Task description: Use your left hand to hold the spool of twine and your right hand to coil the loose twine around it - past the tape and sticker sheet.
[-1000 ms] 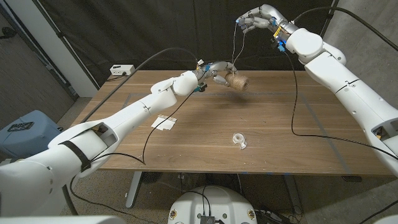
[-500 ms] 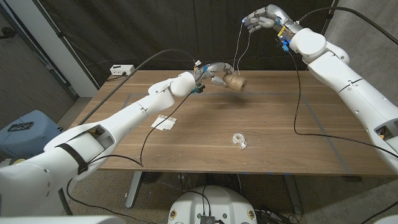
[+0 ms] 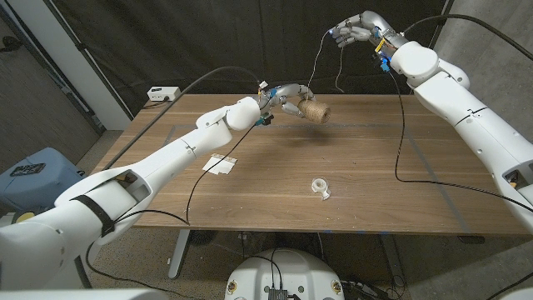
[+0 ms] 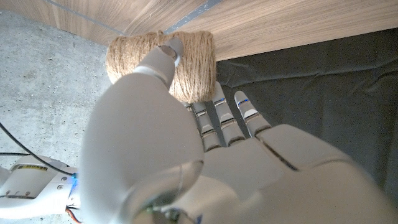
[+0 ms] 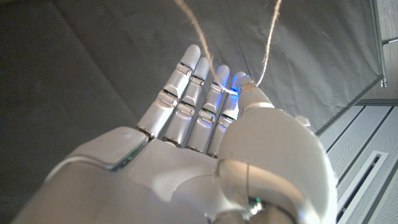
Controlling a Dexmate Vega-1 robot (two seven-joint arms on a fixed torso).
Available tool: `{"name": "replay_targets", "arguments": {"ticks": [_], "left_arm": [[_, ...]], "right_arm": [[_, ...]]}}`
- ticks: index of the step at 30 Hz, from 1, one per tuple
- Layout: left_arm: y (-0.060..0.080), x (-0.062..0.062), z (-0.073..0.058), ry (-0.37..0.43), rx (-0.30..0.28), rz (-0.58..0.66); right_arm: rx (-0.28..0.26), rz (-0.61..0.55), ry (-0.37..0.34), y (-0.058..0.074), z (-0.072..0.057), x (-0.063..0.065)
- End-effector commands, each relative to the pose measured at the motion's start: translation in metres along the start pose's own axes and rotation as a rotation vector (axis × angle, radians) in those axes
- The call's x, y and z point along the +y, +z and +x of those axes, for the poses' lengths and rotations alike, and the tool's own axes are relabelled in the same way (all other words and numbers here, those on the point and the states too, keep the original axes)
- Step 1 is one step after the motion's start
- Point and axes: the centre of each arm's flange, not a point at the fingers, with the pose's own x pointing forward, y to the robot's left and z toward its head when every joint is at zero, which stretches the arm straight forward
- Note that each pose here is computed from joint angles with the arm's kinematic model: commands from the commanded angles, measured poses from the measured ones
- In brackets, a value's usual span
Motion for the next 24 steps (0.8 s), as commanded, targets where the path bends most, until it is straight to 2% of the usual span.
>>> {"name": "replay_targets", "arguments": {"ticks": [1,12,24], "left_arm": [[0.002,0.0,-0.002,-0.003,-0.025,-0.018],[0.003,0.002,-0.004,-0.008,-0.03,-0.017],[0.008,0.002,-0.014,-0.012,-0.034,-0.017]], "right_arm": [[0.05,0.018,-0.002,-0.022,0.003,0.005],[0.079,0.039,-0.002,-0.038,0.006,0.008],[0.123,0.038,-0.038,-0.056,-0.003,-0.005]]}}
